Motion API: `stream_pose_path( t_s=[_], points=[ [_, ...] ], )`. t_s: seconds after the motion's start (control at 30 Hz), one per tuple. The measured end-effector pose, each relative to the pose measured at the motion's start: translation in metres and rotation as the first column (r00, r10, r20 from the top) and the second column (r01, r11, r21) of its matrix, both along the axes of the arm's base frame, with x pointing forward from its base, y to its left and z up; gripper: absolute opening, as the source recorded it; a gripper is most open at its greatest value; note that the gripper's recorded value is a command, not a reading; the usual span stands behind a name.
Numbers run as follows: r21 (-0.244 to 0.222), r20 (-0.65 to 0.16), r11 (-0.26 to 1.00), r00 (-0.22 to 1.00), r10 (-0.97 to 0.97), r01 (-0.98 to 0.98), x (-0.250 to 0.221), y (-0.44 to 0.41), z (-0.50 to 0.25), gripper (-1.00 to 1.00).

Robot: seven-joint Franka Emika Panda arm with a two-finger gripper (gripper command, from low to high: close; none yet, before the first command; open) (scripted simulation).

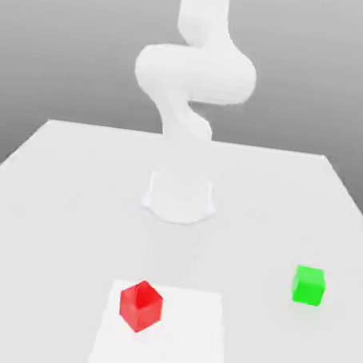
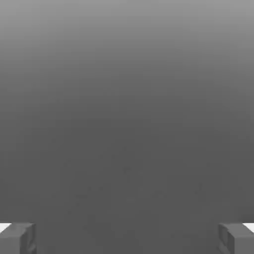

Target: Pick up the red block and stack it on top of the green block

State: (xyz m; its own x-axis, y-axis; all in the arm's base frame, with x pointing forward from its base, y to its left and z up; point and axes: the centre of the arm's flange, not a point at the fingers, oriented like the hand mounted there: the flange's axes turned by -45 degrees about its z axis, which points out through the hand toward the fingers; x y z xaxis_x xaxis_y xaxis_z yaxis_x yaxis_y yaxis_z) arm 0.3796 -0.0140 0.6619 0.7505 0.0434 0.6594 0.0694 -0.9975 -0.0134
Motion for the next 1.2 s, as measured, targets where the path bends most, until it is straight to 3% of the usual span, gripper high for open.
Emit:
stream_pose_path(
  t_s=[0.17, 0.33, 0.73, 1.2],
  points=[
    [-0.005, -0.163, 0.986, 0.973, 0.161, -0.164, 0.051, -0.012, -0.114, 0.0],
    [-0.014, -0.316, 0.949, 0.902, 0.296, -0.316, 0.07, -0.011, -0.229, 0.0],
    [-0.056, -0.638, 0.773, 0.618, 0.459, -0.632, 0.011, -0.025, -0.443, 0.0],
    [-0.059, -0.656, 0.751, 0.593, 0.467, -0.658, 0.006, -0.026, -0.515, 0.0]
  ],
)
